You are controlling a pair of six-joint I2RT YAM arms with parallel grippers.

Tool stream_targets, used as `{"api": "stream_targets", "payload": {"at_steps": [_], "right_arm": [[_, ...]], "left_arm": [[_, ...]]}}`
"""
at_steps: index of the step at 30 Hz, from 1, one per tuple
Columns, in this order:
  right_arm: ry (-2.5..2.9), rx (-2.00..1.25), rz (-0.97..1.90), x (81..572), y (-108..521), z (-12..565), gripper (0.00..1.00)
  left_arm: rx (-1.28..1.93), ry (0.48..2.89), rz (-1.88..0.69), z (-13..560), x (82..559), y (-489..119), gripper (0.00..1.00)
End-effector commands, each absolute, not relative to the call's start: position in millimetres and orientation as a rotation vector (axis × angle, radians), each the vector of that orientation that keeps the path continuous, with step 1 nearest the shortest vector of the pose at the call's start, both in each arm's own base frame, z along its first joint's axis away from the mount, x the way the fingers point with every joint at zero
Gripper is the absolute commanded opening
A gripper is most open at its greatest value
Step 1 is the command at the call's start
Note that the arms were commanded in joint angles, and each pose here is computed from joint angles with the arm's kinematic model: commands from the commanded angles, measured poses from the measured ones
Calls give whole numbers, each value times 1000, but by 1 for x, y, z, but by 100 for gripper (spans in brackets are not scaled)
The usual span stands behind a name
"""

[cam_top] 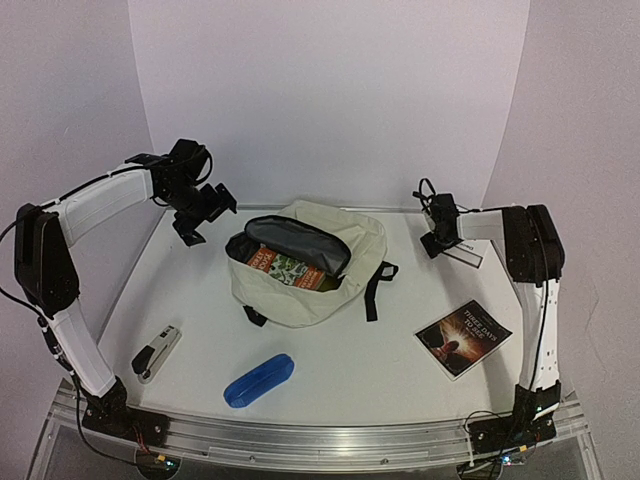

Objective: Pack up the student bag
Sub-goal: Pick up the book from the center of the board.

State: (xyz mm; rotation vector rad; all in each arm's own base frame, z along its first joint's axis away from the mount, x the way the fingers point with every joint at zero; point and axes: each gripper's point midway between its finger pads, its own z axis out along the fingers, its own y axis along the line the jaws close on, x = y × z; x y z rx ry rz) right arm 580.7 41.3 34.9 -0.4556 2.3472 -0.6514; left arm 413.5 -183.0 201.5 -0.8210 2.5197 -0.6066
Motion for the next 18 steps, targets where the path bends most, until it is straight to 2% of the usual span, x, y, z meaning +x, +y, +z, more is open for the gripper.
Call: {"api": "stream_targets", "payload": {"at_steps": [1, 7, 14, 18], "right_arm": [[2203, -420, -762, 591, 37, 69, 76], [2162, -418, -788, 592, 36, 85, 44], [2096, -360, -710, 594, 42, 141, 1], [2075, -372, -646, 593, 49, 176, 0]], "left_arm": [[-801, 2489, -637, 214, 413, -182, 100], [-790, 2482, -635, 220, 414, -181, 100], [-774, 2471, -658, 222, 416, -184, 100], [-746, 2467, -681, 224, 422, -189, 100]]}}
